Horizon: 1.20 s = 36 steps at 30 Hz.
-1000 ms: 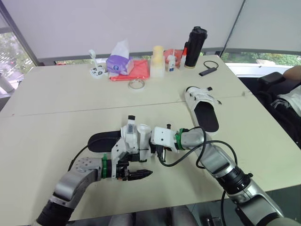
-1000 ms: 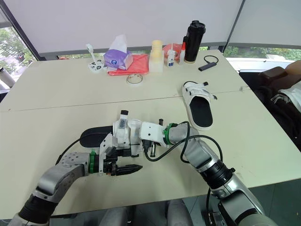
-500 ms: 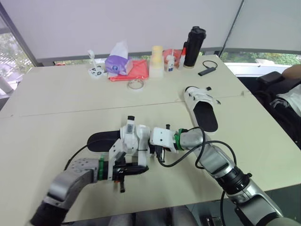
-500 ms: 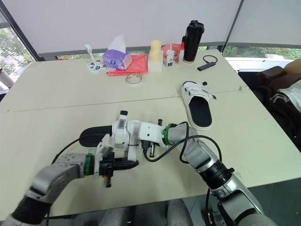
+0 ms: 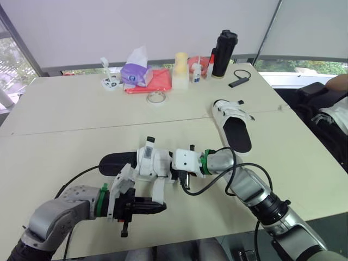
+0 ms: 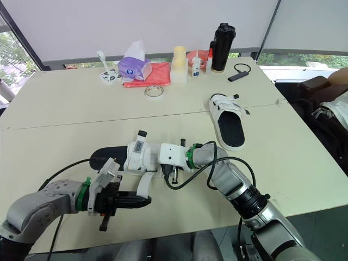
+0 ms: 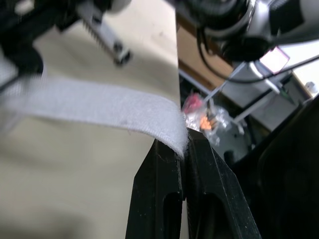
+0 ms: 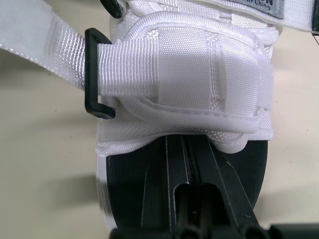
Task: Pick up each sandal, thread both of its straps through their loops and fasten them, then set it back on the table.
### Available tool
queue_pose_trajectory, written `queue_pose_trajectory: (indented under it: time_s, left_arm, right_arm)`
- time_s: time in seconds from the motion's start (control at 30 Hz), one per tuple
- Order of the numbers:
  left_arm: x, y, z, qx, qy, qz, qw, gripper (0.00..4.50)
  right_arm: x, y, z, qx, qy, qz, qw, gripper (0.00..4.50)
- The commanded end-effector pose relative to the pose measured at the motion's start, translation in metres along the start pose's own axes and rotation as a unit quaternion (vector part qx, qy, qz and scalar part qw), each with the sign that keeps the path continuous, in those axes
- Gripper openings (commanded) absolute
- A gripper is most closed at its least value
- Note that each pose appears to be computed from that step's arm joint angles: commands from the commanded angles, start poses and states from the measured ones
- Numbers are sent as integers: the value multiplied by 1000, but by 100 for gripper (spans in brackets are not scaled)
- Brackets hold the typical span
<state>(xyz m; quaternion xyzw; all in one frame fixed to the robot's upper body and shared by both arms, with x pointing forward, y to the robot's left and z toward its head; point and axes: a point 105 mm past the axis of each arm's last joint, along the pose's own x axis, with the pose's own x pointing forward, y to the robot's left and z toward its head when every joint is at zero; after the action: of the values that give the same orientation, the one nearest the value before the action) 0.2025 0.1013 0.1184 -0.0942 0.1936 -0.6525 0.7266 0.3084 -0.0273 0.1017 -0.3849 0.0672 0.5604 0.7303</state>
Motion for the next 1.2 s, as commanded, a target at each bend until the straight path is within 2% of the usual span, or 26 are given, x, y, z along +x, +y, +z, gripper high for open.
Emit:
queue_pose_trajectory:
  time_s: [0.03,0.2,0.4,0.77,0.9,1.1,1.2]
  left_arm:
    - [3,-12,26,27,-36,-27,999,4]
    - [0,11,53,-10,-73,1,997,4]
    - [2,32,65,-63,-104,30,992,4]
    - [13,51,55,-124,-106,53,985,4]
    - [12,57,54,-137,-115,65,982,139]
    - [19,68,52,-130,-123,102,978,447]
    - [22,72,48,-129,-118,118,978,447]
  right_arm:
    - [4,8,-18,22,30,14,999,0]
    - [4,7,-18,22,31,12,999,0]
    - [3,7,-19,23,32,10,999,0]
    - [2,6,-20,25,33,6,999,0]
    - [2,5,-20,26,34,5,999,0]
    - [2,4,-19,27,33,3,999,0]
    - [2,4,-19,26,33,3,999,0]
